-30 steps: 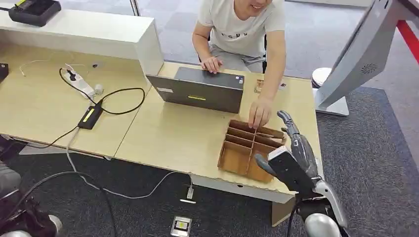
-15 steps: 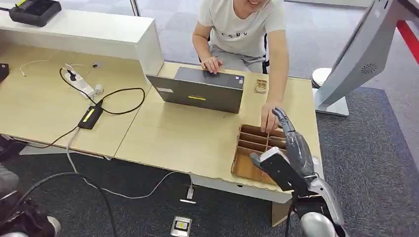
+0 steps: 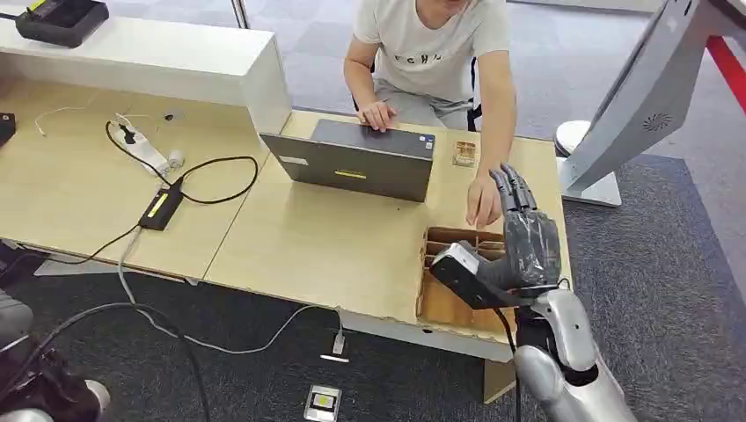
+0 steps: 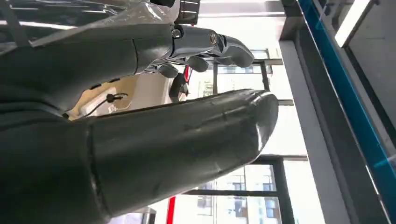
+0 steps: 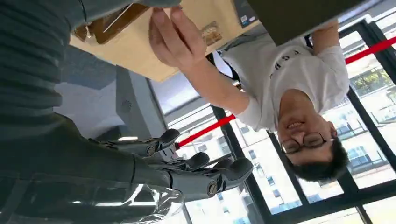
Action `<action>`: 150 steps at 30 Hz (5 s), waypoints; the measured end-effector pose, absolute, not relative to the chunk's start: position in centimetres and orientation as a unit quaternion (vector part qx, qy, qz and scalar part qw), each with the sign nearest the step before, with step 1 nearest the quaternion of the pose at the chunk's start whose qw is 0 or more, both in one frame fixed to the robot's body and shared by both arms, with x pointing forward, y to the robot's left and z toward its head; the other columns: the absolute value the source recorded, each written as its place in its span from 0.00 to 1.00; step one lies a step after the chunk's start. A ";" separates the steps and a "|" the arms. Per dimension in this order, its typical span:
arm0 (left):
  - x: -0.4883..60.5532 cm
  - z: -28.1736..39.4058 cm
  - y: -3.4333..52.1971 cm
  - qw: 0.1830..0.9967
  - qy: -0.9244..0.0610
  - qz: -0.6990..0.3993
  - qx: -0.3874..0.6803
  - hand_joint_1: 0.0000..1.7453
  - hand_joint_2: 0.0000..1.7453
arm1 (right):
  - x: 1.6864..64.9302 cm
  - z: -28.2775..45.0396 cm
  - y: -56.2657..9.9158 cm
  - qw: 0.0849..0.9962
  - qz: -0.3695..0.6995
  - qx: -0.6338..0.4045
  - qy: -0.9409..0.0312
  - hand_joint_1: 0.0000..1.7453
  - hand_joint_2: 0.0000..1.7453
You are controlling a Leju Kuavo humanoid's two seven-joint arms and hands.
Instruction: Pass the card to the sensor for recognition and then transmit it.
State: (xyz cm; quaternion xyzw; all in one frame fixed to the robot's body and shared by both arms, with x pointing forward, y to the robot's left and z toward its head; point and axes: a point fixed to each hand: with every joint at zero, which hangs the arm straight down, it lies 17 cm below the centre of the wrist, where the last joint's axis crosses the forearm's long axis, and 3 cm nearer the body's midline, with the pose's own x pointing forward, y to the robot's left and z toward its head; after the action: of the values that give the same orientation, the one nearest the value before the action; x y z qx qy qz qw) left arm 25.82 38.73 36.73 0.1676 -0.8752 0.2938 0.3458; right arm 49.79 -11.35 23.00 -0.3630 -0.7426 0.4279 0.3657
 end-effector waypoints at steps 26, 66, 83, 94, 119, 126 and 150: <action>25.8 36.7 39.1 0.344 -0.873 0.301 0.167 0.00 0.00 | 51.9 12.6 -13.4 0.435 0.488 -0.385 -0.652 0.00 1.00; 26.7 36.8 39.1 0.346 -0.873 0.303 0.161 0.00 0.00 | 53.4 12.6 -19.9 0.467 0.463 -0.431 -0.618 0.00 1.00; 27.5 36.4 39.1 0.349 -0.873 0.303 0.157 0.00 0.00 | 53.2 10.5 -20.9 0.479 0.477 -0.433 -0.597 0.11 1.00; 27.7 36.3 39.1 0.352 -0.873 0.299 0.159 0.00 0.00 | 53.2 11.6 -18.8 0.486 0.467 -0.400 -0.621 0.00 1.00; 29.1 36.7 38.6 0.357 -0.875 0.292 0.148 0.00 0.00 | 52.8 15.3 -17.5 0.492 0.438 -0.371 -0.655 0.00 1.00; 29.5 36.5 38.4 0.361 -0.874 0.290 0.144 0.00 0.00 | 53.0 15.0 -18.5 0.479 0.438 -0.399 -0.648 0.00 1.00; 32.1 37.0 36.8 0.369 -0.878 0.285 0.110 0.00 0.00 | 53.5 8.9 -20.8 0.491 0.481 -0.422 -0.591 0.51 1.00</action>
State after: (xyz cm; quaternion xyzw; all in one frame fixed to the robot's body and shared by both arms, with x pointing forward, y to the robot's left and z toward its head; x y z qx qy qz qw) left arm 32.06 36.77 36.99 0.1096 -0.8776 0.2854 0.3692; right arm 53.49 -20.83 8.93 -0.4223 -0.5905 0.4811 0.4914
